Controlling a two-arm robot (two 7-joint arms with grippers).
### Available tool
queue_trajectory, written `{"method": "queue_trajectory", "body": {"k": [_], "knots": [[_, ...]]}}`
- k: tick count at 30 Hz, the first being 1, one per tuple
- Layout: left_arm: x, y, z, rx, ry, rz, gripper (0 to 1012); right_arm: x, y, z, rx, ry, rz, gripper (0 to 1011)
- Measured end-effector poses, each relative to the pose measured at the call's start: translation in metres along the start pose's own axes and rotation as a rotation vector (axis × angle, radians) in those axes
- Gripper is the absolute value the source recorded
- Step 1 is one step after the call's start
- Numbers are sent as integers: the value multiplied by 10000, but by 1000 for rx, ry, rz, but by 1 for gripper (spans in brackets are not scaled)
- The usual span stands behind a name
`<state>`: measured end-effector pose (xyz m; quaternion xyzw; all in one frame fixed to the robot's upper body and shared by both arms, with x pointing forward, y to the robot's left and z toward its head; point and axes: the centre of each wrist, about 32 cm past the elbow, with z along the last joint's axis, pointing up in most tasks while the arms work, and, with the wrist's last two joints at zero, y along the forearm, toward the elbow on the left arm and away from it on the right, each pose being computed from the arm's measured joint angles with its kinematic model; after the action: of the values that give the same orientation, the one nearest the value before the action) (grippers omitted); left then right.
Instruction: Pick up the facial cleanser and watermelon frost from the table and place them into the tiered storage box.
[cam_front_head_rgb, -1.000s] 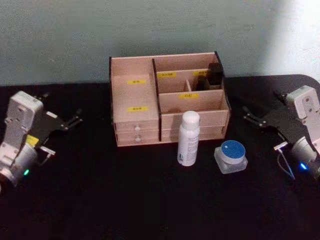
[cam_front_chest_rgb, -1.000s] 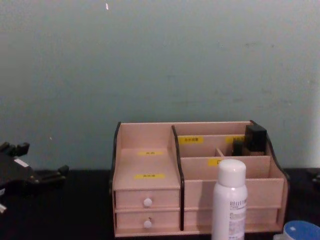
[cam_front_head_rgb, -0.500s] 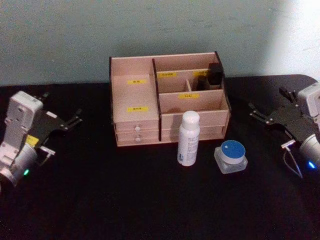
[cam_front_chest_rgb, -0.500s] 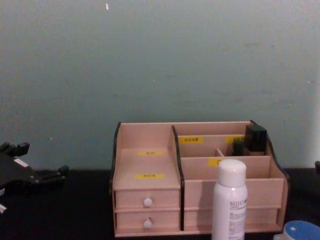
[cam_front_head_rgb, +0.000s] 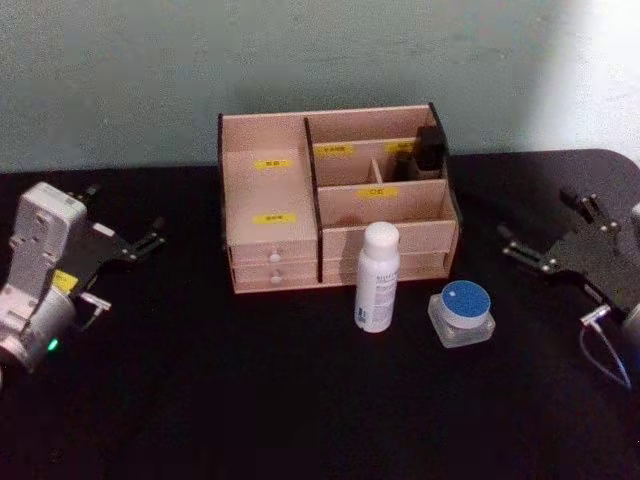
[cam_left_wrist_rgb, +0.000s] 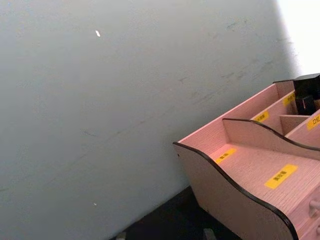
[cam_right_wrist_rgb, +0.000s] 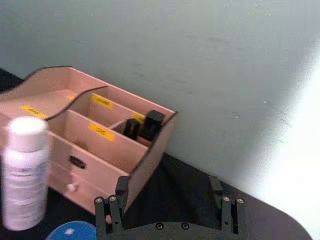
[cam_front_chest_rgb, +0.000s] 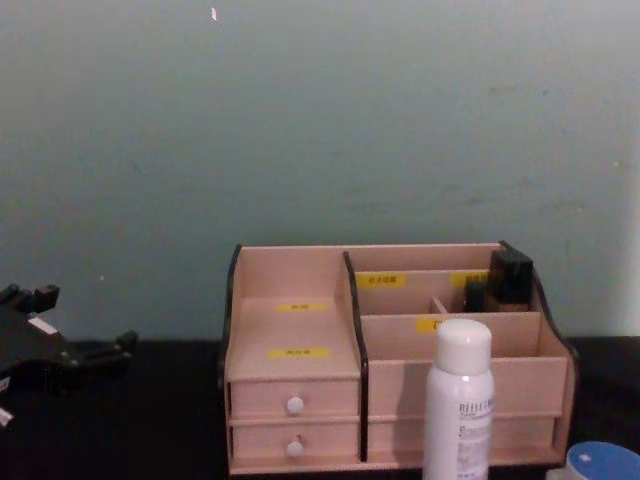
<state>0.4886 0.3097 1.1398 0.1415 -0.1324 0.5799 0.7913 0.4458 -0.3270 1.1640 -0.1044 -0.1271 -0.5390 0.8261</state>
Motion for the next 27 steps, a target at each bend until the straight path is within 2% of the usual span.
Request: {"method": "queue_trajectory", "body": {"k": [8,17,27], "knots": [[0,0,0,0,0,0,1001,-128,-43,12,20,20,89,1000],[0,0,0,0,0,0,1001,-280,89,-37,34,53,211,1000],[0,0,0,0,0,0,1001,-339,246,-100,26,101,297,1000]]}}
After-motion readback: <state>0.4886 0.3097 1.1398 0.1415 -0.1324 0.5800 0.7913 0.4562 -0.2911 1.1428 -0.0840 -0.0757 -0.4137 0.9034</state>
